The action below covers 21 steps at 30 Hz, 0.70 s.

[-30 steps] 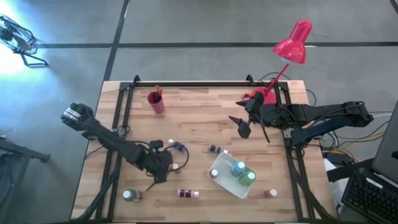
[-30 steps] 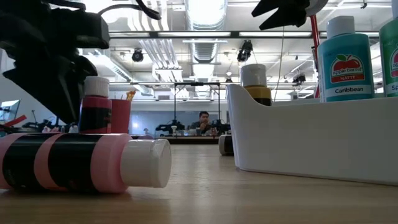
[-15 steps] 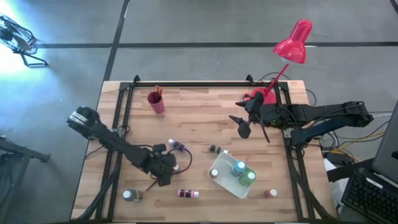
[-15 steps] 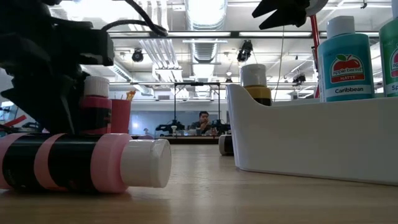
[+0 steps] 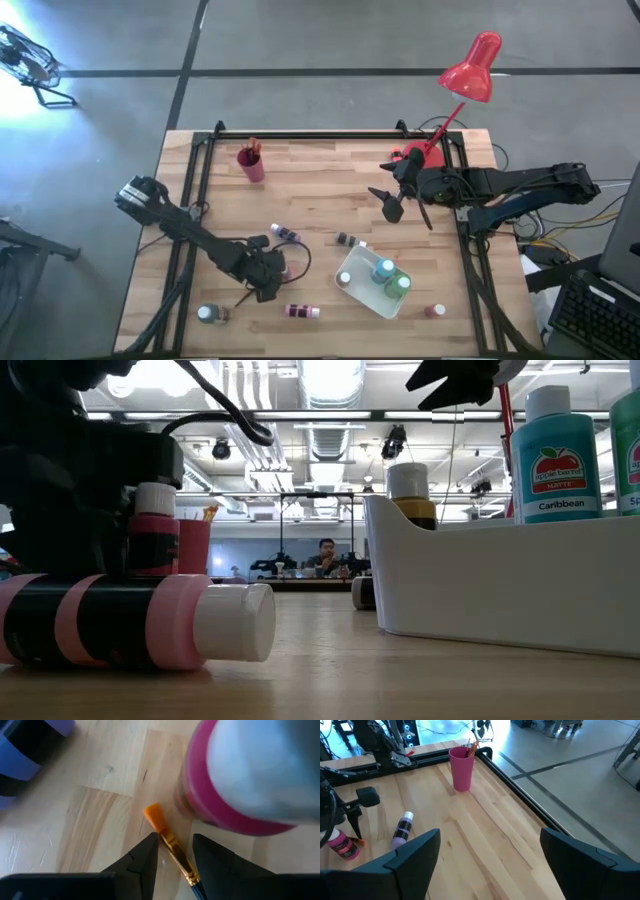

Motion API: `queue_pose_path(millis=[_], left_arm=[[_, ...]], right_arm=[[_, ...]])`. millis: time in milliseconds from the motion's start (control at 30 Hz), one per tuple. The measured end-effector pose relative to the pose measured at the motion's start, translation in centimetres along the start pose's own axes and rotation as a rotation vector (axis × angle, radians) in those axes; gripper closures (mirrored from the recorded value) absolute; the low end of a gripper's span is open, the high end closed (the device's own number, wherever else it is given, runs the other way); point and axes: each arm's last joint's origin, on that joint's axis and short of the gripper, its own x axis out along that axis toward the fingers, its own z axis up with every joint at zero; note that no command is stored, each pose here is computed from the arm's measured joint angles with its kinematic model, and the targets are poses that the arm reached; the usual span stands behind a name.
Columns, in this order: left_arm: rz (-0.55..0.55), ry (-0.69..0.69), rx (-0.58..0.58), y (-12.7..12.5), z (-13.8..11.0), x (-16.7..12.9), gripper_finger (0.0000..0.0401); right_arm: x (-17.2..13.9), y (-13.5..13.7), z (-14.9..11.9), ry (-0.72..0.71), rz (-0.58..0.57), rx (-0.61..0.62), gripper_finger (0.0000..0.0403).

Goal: Pick & Place Paint Supplies
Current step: Put the orange paintbrush into the pink cup

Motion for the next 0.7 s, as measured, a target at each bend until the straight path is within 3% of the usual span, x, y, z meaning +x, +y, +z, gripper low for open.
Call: queue_pose_path(millis=[233, 500, 700], left_arm=[[0.005, 0.013, -0.036, -0.08, -0.09, 0.40, 0.0286], [0.017, 0.007, -0.060, 0.20, -0.03, 0.19, 0.0385], [0.028, 0.006, -0.066, 0.30, -0.05, 0.16, 0.0391]], right_arm=[[0.00, -0.01, -0.05, 0.005, -0.001, 0.001, 0.0071], [0.00, -0.01, -0.05, 0.005, -0.001, 0.004, 0.0097], [0.03, 0.00, -0.06, 0.006, -0.002, 0.003, 0.0111]])
